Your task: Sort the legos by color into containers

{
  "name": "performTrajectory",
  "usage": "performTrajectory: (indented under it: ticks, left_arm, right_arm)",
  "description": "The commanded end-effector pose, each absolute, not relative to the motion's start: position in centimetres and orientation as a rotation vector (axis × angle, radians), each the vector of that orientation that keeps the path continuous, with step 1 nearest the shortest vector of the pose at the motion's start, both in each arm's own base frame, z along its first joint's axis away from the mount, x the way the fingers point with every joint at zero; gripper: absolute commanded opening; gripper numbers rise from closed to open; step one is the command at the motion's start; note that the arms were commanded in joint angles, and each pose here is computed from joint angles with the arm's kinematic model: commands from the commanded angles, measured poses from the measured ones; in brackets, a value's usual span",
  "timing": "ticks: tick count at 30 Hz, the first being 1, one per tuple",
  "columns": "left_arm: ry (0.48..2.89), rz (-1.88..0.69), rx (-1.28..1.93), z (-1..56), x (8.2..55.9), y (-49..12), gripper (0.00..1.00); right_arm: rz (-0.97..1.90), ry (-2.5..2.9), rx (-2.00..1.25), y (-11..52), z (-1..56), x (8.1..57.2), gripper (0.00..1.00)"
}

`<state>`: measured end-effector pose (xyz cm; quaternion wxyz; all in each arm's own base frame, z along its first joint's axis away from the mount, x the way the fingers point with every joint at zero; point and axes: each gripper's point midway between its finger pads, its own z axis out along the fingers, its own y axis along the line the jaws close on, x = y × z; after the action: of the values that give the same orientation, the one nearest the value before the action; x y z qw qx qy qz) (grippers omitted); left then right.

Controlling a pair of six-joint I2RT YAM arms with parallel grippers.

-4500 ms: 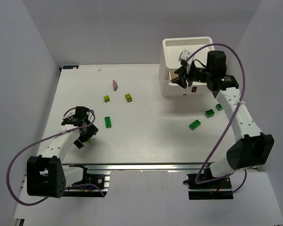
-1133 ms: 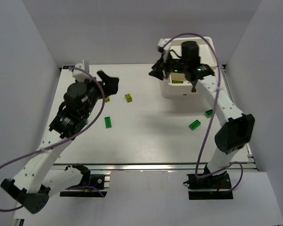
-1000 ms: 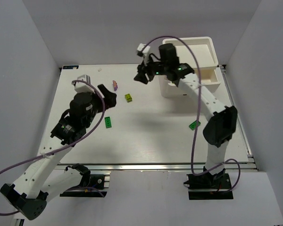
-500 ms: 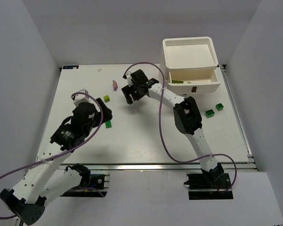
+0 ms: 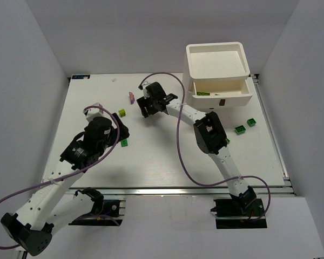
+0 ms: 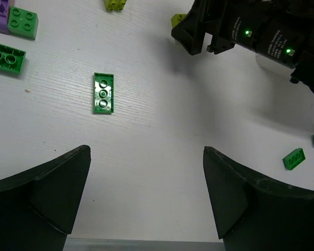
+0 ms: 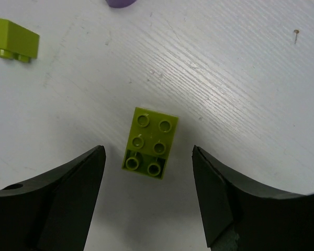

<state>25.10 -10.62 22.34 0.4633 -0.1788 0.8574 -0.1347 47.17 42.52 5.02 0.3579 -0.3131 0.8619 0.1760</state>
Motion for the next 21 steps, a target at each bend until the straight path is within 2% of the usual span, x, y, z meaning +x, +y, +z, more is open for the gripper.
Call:
performTrajectory:
  ticks: [1, 7, 10, 11, 13, 14, 15, 17, 18, 20, 21]
  left_arm:
    - [2.083, -0.346, -0.462, 23.4, 25.2, -10.5, 0.98]
    - [2.073, -0.347, -0.467, 23.7, 25.4, -10.6, 0.98]
    - [2.076, -0.35, -0.467, 23.6, 25.4, -10.7, 0.98]
    - [2.073, -0.353, -0.469, 23.6, 25.5, -10.7, 0.98]
    - [2.078, -0.354, -0.47, 23.0, 25.5, -10.8, 0.98]
    - [2.075, -0.356, -0.471, 22.9, 25.6, -10.8, 0.98]
    - [2.067, -0.363, -0.472, 22.9, 25.7, -10.9, 0.98]
    - [2.076, -0.353, -0.47, 22.1, 25.9, -11.0, 0.98]
    - [2.068, -0.358, -0.469, 22.1, 26.2, -11.2, 0.98]
    - [2.084, -0.351, -0.458, 21.4, 26.8, -11.6, 0.98]
    - [2.082, -0.356, -0.456, 21.4, 27.2, -11.9, 0.98]
  right_arm:
    - [0.428, 2.202, -0.743, 42.9, 4.2, 48.7, 0.72]
    - [0.429, 2.201, -0.76, 43.2, 3.1, 48.7, 0.63]
    - [0.435, 2.18, -0.759, 43.4, 3.6, 49.0, 0.49]
    - [0.445, 2.173, -0.765, 43.4, 3.8, 49.0, 0.4]
    - [0.451, 2.141, -0.794, 43.3, 4.7, 48.8, 0.3]
    - [0.454, 2.105, -0.795, 43.4, 5.6, 49.2, 0.19]
    - [0.49, 2.086, -0.815, 43.6, 6.1, 48.9, 0.13]
    - [0.53, 1.984, -0.898, 43.8, 9.5, 48.1, 0.0]
    - [0.562, 1.954, -0.923, 43.3, 11.0, 48.1, 0.0]
    - [0.731, 1.794, -1.099, 43.9, 16.5, 44.9, 0.0]
    - [0.771, 1.708, -1.11, 42.3, 21.1, 44.4, 0.0]
